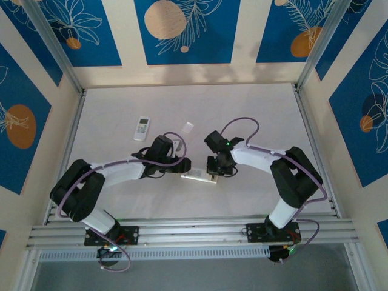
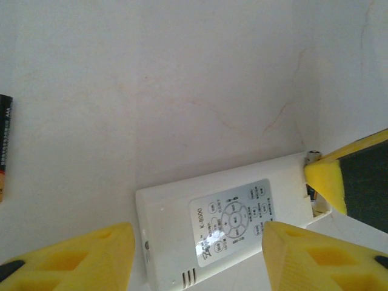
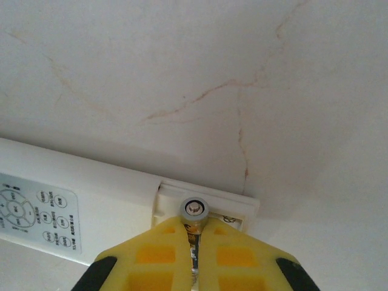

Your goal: Load the batteries into the remote control

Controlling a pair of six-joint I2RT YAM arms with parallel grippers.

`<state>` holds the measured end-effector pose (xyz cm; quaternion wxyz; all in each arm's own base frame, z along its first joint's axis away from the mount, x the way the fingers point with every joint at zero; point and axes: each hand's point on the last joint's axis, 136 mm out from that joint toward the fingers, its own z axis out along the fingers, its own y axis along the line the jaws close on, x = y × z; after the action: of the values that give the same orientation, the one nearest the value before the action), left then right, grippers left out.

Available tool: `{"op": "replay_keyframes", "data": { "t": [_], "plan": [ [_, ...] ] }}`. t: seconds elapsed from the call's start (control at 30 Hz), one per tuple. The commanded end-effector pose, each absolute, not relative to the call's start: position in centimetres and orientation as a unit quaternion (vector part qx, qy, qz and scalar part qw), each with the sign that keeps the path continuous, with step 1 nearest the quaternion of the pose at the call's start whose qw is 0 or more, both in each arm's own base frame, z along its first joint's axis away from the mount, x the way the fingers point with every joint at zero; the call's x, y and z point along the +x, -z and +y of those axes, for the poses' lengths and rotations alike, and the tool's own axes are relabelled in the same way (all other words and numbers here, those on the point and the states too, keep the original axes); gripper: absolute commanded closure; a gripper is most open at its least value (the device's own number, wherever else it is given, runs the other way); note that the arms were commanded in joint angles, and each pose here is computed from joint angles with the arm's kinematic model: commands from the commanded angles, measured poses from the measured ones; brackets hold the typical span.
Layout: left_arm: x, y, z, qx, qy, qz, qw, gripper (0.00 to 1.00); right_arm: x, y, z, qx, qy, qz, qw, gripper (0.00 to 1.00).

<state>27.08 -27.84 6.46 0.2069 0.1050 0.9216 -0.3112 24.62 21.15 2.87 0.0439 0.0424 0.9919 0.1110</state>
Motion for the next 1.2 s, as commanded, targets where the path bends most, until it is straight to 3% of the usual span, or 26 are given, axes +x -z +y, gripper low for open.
{"op": "replay_keyframes", "data": {
  "t": [0.0,0.2,0.63,1.17],
  "plan": [
    [26.3,-6.2,-28.1,0.099,0.319,0.921,0.200,0.37,26.4,-3.0,22.5,0.022,-0.147,0.987,0.057,0.92],
    [26.9,-4.5,-27.5,0.085,0.286,0.934,0.195,0.30,25.1,-2.6,22.6,0.055,-0.155,0.986,0.019,0.91],
    [25.0,-3.6,-30.2,0.090,0.332,0.926,0.157,0.54,22.3,-2.0,23.4,0.096,-0.153,0.983,-0.044,0.89],
    [24.8,-3.4,-29.8,0.090,0.319,0.929,0.162,0.57,23.2,-5.0,23.6,0.091,-0.162,0.982,-0.017,0.74]
  ]
}}
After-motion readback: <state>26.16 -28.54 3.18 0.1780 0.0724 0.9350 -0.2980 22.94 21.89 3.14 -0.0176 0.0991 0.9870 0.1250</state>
